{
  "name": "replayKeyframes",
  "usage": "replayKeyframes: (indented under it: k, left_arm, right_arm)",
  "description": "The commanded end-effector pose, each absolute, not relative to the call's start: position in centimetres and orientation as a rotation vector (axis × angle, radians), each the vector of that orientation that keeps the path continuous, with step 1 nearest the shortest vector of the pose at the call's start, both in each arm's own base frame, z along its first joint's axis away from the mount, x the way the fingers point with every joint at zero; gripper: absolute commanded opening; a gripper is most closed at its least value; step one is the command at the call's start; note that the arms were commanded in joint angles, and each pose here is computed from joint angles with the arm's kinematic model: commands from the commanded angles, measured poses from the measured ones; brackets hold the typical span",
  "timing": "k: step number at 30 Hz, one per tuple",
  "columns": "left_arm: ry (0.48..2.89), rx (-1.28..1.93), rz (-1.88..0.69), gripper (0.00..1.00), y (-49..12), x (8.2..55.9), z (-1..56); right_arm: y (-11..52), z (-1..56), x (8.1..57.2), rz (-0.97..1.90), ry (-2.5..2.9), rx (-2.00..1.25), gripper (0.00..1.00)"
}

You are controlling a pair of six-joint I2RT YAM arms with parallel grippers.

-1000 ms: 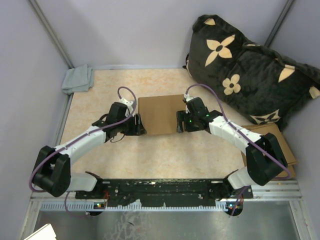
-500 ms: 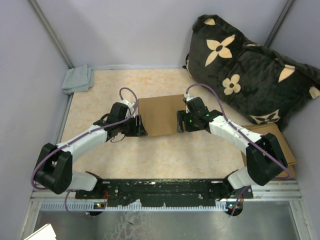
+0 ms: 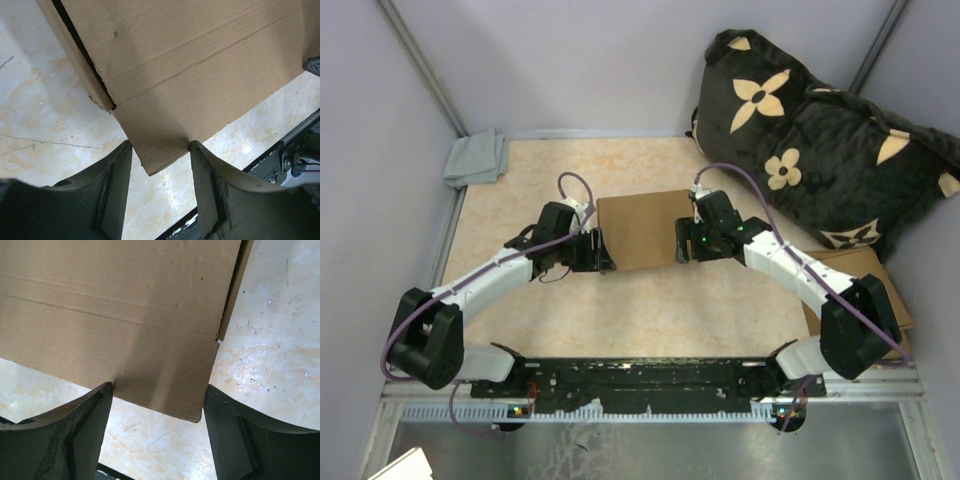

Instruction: Fold the paper box

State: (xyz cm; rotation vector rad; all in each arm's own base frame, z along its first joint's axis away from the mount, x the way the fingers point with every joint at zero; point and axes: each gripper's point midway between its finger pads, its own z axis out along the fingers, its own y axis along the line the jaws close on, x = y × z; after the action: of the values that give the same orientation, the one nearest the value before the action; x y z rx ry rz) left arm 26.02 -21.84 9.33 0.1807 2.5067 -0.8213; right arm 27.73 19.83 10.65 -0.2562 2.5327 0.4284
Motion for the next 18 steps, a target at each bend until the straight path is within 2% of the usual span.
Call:
replayKeyframes:
  k: [1, 18]
  left_arm:
    - [2.430, 0.200, -0.927, 0.56, -23.1, 26.5, 12.1]
    - [2.500, 0.189, -0.773, 0.54, -22.0, 27.9, 9.0]
  right_arm:
    - [21.5, 14.3, 28.6, 0.523, 2.429, -0.273, 0.72]
    - [20.7, 10.9, 29.3, 0.426, 2.471, -0.284, 0.72]
